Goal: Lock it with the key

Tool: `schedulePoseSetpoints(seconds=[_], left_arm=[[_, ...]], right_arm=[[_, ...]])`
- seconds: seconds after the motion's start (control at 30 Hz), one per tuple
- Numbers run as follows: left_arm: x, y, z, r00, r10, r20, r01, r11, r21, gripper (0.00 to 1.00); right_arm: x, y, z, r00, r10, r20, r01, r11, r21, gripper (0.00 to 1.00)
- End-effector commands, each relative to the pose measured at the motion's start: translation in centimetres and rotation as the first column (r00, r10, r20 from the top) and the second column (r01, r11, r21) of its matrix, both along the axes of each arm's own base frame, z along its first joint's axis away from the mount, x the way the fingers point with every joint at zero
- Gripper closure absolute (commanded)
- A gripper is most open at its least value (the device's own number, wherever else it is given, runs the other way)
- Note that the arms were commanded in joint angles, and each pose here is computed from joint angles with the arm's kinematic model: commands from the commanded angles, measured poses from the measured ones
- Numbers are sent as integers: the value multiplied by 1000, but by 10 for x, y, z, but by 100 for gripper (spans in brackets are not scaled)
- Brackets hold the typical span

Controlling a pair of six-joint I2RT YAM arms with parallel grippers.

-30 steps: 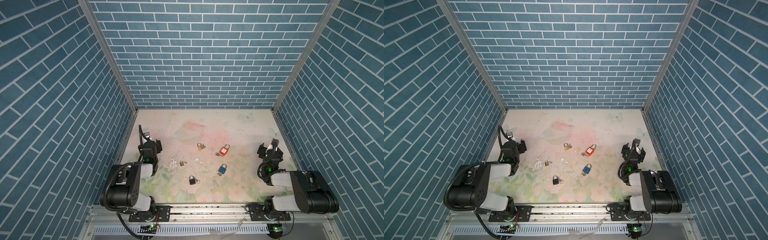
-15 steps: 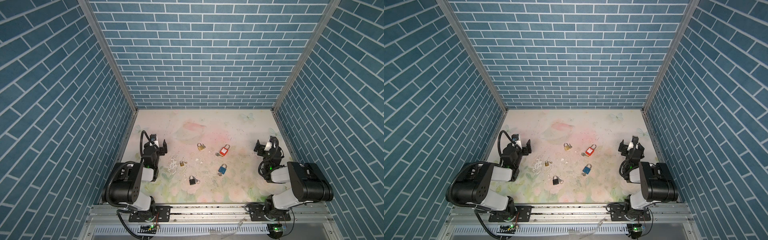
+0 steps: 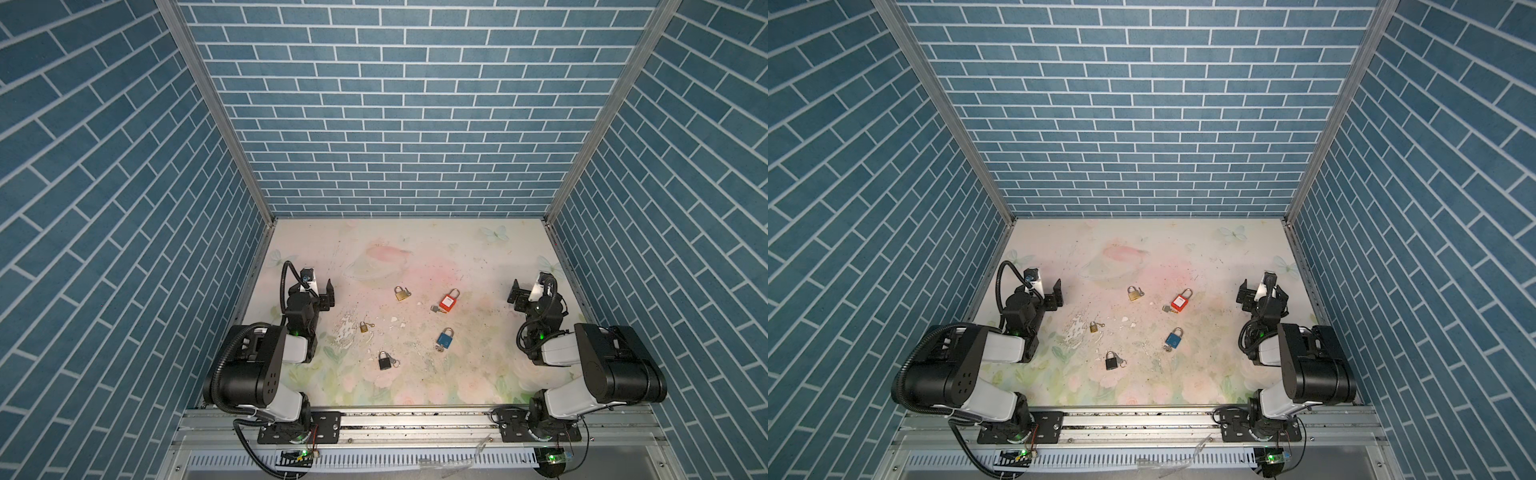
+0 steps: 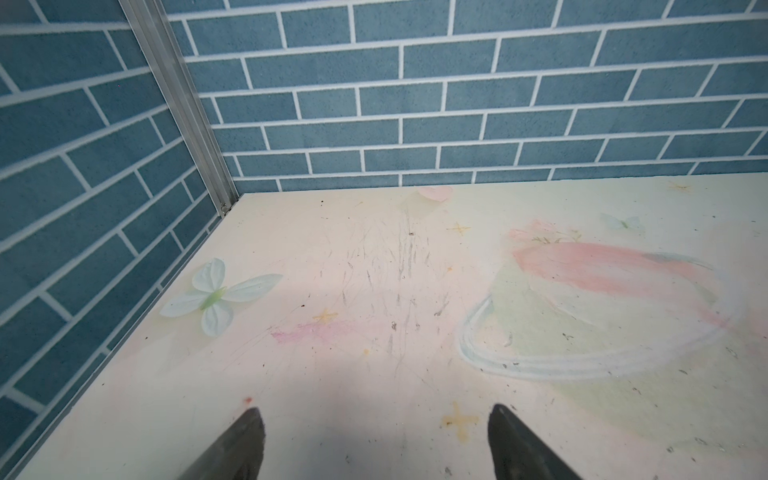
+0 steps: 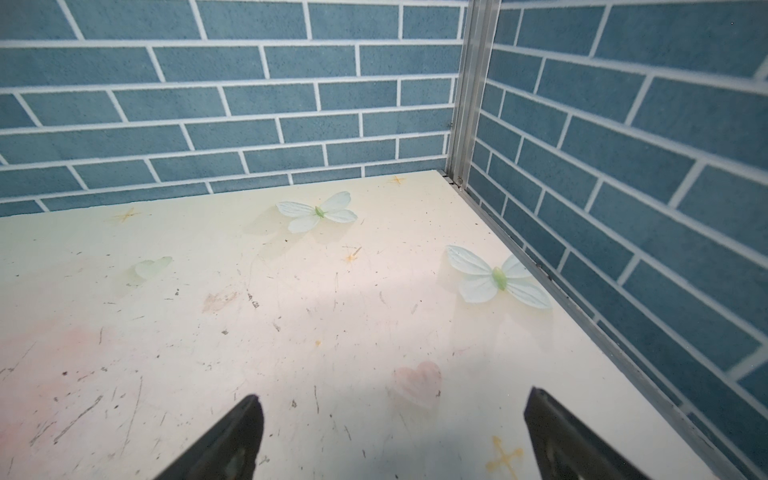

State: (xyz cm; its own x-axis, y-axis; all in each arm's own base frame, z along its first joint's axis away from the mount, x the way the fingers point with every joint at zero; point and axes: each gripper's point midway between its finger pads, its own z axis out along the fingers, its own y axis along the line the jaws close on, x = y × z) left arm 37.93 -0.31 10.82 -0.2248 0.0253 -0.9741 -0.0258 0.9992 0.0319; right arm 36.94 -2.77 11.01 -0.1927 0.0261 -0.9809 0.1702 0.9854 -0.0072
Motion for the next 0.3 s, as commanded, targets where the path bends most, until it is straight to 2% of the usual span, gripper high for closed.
schedulePoseSetpoints(seconds=[0.0, 0.27], left_arm=[[6, -4, 11, 999, -19, 36, 19, 1000, 11, 15], [4, -4, 13, 999, -19, 44, 19, 1000, 12, 15]], right_arm=[[3, 0, 7, 1000, 5, 21, -5, 1000, -10, 2], [3, 0, 7, 1000, 5, 22, -5, 1000, -10, 2]])
